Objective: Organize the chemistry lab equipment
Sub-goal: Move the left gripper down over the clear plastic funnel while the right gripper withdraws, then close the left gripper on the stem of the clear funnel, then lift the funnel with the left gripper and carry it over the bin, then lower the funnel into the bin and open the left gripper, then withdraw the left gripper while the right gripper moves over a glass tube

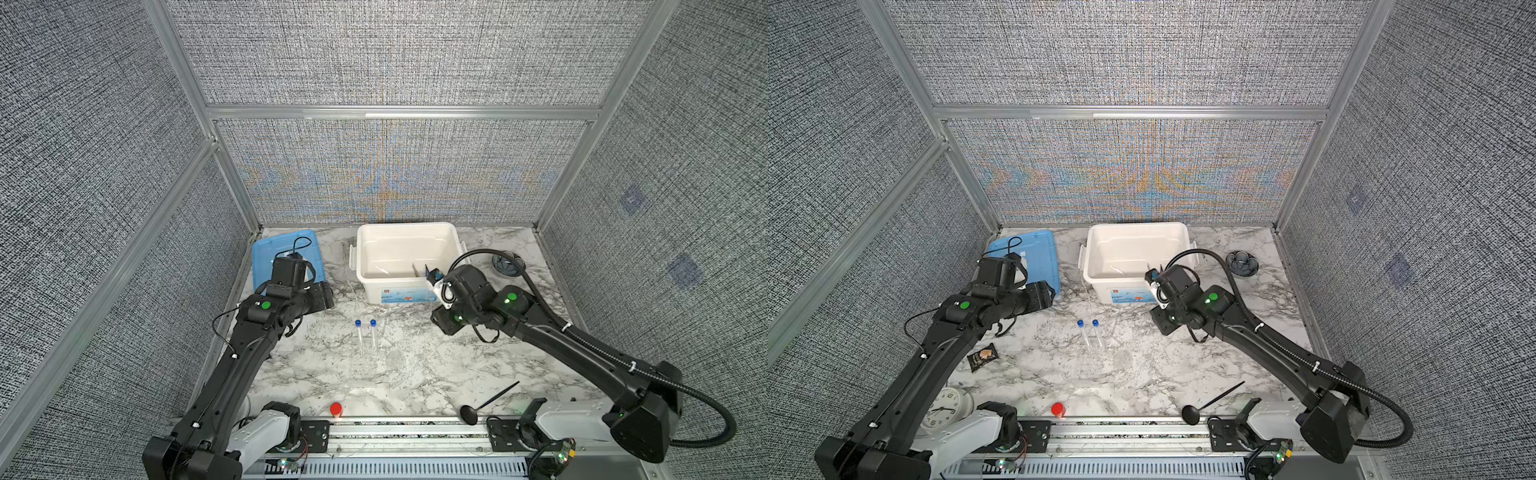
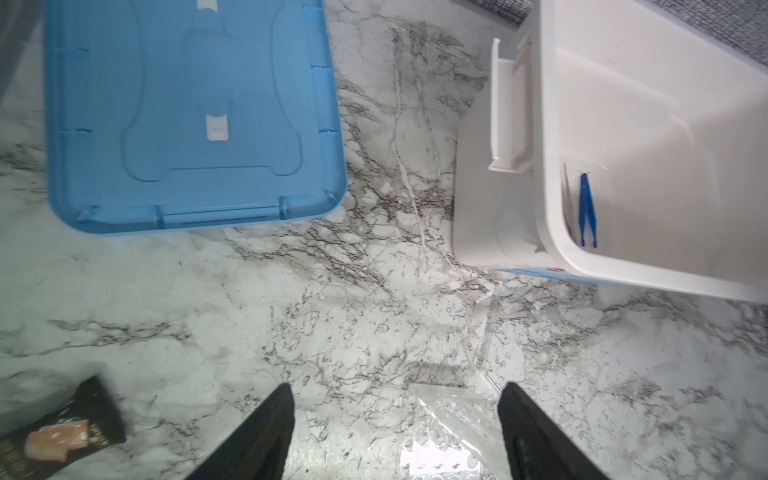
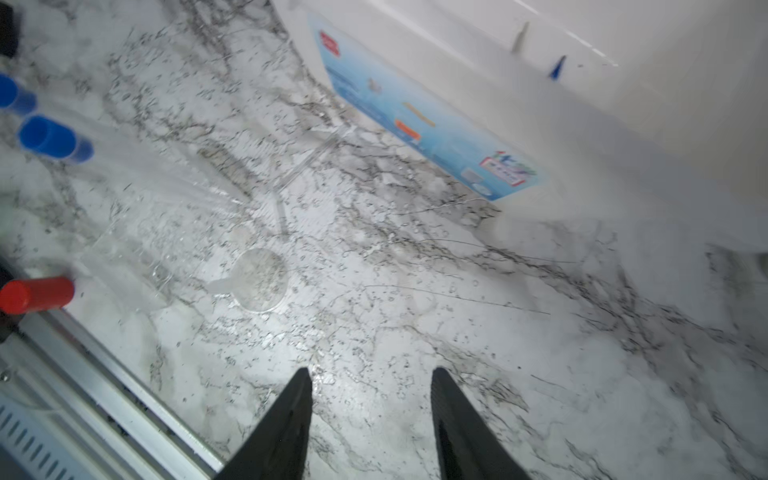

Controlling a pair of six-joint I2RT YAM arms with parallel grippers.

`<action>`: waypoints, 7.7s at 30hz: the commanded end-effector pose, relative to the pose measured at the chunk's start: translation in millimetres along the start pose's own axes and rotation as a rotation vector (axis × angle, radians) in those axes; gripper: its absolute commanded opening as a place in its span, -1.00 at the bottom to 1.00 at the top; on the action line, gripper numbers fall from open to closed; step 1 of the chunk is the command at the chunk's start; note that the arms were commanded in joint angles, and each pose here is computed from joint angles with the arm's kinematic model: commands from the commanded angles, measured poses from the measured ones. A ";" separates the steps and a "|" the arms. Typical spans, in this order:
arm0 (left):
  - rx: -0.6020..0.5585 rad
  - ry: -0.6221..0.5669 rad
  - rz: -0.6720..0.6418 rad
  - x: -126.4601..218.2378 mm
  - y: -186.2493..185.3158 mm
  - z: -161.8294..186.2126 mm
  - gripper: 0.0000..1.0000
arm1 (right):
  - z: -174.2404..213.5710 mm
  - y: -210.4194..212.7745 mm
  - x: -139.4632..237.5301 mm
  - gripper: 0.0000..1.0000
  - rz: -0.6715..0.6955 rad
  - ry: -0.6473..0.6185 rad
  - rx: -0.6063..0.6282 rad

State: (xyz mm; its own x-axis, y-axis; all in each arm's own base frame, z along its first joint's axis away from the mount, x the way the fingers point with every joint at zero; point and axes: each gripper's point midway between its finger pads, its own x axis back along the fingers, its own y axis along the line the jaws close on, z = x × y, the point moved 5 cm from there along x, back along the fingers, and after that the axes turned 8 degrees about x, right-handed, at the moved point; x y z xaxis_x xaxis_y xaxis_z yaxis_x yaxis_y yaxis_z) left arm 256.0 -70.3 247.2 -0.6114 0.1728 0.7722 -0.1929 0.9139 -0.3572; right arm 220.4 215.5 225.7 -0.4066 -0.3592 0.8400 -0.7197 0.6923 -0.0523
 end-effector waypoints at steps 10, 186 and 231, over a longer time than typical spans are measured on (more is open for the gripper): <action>0.000 -0.004 -0.135 7.8 20.5 5.3 0.58 | -16.6 75.8 -55.4 0.08 -0.022 0.063 -0.025; -0.652 0.432 -0.101 -205.1 -181.0 -14.2 -0.78 | 108.6 -87.9 40.7 0.17 0.456 -0.209 -0.802; -0.456 -0.129 0.032 54.2 -138.0 -104.4 -0.32 | 15.8 70.9 -100.4 0.06 -0.293 -0.035 0.113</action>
State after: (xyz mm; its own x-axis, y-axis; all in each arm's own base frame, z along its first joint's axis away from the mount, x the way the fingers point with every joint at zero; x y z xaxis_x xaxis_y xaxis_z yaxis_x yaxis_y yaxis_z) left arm 332.3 -172.2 387.8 -0.6544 0.2379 0.7177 0.2486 0.9641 -0.0929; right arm 199.9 274.9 130.2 -0.2234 -0.4823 0.8470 -0.7716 0.6185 0.1486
